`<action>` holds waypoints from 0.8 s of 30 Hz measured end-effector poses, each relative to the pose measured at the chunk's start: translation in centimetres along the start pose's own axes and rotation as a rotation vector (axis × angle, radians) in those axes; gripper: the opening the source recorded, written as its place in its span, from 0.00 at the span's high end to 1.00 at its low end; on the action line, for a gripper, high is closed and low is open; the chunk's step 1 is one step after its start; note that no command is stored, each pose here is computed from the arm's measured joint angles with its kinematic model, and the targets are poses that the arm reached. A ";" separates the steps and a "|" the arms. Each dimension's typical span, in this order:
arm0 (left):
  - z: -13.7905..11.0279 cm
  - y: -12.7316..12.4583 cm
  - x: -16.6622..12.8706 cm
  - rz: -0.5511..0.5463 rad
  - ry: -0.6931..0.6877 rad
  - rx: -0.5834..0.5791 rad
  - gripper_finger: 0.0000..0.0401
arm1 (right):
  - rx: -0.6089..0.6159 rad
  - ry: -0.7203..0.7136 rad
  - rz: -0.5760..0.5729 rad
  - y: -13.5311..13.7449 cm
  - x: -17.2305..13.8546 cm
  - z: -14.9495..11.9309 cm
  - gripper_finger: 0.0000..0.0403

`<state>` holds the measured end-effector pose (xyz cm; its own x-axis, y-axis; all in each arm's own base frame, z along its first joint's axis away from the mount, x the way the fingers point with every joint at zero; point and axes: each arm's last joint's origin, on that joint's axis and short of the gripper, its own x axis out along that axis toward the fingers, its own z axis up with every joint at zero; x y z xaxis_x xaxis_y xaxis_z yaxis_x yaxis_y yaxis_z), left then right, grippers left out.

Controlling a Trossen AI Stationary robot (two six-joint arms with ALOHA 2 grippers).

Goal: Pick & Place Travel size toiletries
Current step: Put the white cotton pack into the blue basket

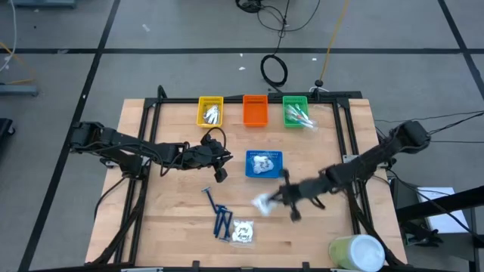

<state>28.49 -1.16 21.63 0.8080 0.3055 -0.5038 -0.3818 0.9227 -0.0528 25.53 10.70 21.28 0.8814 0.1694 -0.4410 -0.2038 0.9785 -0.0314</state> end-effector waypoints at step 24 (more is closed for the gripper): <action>0.0 0.0 0.0 0.001 0.001 0.002 0.84 | 0.207 0.312 -0.327 -10.9 3.5 -5.2 1.00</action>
<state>28.49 -1.16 21.63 0.8074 0.3059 -0.5046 -0.3812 0.9231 -0.0504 28.57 0.05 15.40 0.7091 -0.1627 -0.6861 0.1791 0.9827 -0.0480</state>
